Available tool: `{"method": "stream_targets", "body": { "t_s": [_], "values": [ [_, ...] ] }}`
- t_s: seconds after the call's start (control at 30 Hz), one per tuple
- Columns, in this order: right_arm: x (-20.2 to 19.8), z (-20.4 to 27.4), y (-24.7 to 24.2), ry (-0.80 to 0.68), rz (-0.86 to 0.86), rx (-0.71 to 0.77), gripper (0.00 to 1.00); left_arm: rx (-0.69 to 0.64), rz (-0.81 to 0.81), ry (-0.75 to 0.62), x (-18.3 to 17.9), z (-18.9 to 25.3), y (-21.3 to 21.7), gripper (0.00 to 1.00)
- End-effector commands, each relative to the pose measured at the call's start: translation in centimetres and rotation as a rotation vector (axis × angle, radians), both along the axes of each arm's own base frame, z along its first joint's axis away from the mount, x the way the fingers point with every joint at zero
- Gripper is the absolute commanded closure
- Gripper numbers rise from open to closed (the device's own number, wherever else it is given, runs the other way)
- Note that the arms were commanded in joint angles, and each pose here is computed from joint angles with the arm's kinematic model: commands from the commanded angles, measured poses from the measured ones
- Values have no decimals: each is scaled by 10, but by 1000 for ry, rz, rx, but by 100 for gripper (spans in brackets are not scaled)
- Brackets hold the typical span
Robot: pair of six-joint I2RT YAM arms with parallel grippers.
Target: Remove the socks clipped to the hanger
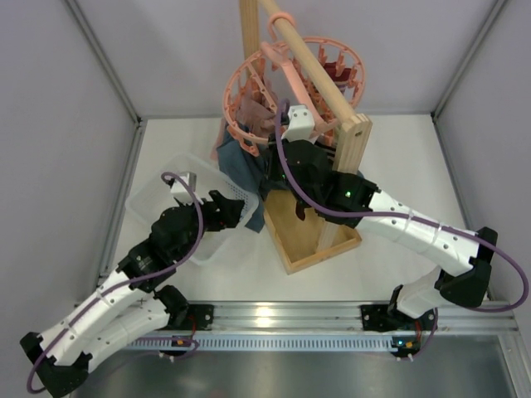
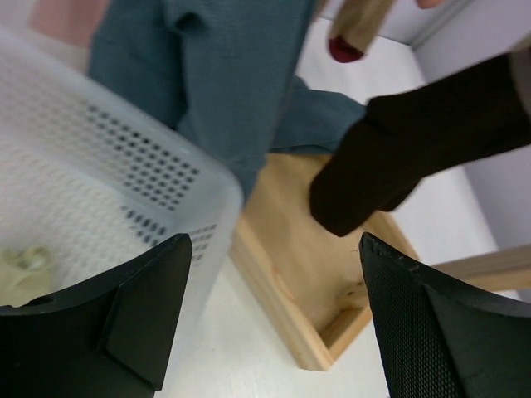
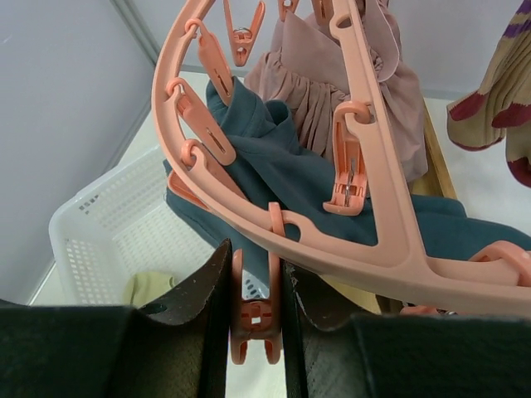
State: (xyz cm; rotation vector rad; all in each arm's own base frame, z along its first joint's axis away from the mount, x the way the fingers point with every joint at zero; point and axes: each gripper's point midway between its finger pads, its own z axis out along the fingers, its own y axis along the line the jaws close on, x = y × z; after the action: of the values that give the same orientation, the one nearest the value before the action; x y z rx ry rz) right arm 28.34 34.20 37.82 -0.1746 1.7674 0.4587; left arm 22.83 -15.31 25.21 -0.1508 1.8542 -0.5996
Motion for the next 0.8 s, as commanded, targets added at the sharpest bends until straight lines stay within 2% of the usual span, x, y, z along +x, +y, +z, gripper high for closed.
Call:
{"method": "stream_targets", "body": {
  "t_s": [0.0,0.17,0.27,0.4,0.77],
  "values": [
    [0,15,-8,7,22,46,100,-156,-235,-140,-3,36,-53,15],
    [-2,17,-5,17,37,62,99,-156,-282,-76,14,11,-88,16],
    [-3,17,-2,23,46,70,98,-83,-228,-102,25,8,-102,16],
    [-4,21,0,20,55,81,96,26,-238,-122,20,-2,-139,14],
    [-8,23,-2,28,65,103,93,112,-189,-94,44,-50,-176,12]
  ]
}}
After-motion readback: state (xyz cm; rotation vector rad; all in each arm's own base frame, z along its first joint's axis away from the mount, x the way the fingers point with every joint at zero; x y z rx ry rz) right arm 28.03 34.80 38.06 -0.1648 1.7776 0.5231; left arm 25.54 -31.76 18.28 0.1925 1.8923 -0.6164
